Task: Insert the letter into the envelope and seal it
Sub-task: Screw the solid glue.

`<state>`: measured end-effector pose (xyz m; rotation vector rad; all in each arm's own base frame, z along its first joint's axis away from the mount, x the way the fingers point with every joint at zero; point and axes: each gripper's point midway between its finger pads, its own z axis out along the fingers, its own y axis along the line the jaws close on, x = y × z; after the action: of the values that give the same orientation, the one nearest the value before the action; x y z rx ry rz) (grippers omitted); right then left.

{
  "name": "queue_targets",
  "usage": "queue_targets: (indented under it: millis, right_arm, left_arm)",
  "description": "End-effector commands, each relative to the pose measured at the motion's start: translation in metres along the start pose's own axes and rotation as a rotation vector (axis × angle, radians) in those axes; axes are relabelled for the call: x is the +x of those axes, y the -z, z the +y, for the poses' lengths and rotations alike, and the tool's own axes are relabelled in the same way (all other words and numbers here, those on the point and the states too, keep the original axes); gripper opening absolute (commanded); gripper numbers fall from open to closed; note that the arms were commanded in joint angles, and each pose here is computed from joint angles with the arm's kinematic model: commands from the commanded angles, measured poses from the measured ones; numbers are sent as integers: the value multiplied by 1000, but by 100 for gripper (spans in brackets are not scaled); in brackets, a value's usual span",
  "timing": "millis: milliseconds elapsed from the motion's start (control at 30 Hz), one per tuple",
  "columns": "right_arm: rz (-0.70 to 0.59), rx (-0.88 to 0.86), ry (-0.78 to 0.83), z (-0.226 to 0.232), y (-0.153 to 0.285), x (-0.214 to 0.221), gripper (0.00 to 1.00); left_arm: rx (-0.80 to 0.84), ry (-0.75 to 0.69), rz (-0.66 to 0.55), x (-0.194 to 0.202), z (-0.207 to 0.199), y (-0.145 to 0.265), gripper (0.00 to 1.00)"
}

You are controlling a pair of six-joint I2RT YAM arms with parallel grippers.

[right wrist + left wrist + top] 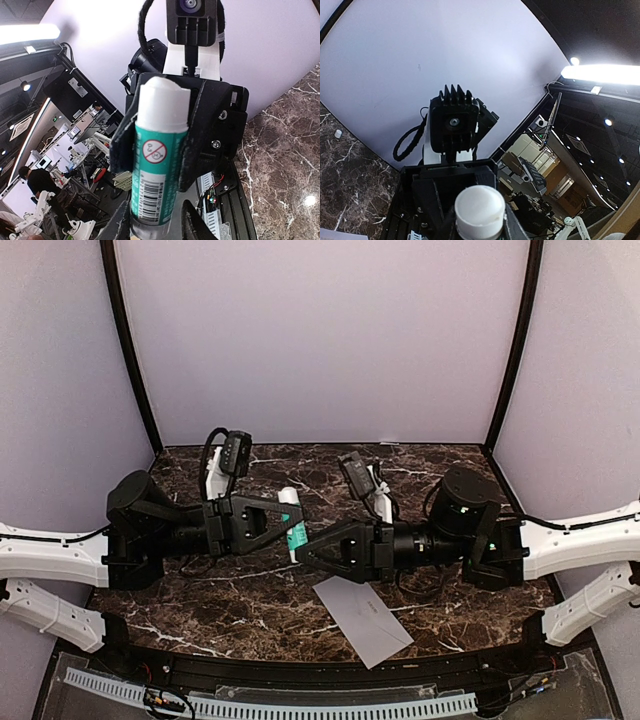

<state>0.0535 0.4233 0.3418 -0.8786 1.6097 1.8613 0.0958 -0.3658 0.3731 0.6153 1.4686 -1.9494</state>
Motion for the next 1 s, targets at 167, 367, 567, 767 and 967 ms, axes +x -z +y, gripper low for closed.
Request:
queue_targets:
  millis: [167,367,567,767,967]
  right_arm:
    - [-35,-35,21,14,3,-9,19]
    - [-51,30,20,5,4,-13,10]
    - [-41,143,20,-13,3,-15,4]
    - [-38,277,0,-34,4,-18,0]
    - [-18,526,-39,-67,5,-23,0]
  left_arm:
    - [40,-38,-32,-12,-16,1,0]
    - [-15,-47,-60,-14,-5,5,0]
    - [-109,-42,-67,-13,13,9,0]
    - [-255,-23,-56,-13,37,11,0]
    - [-376,-7,-45,-10,59,15,0]
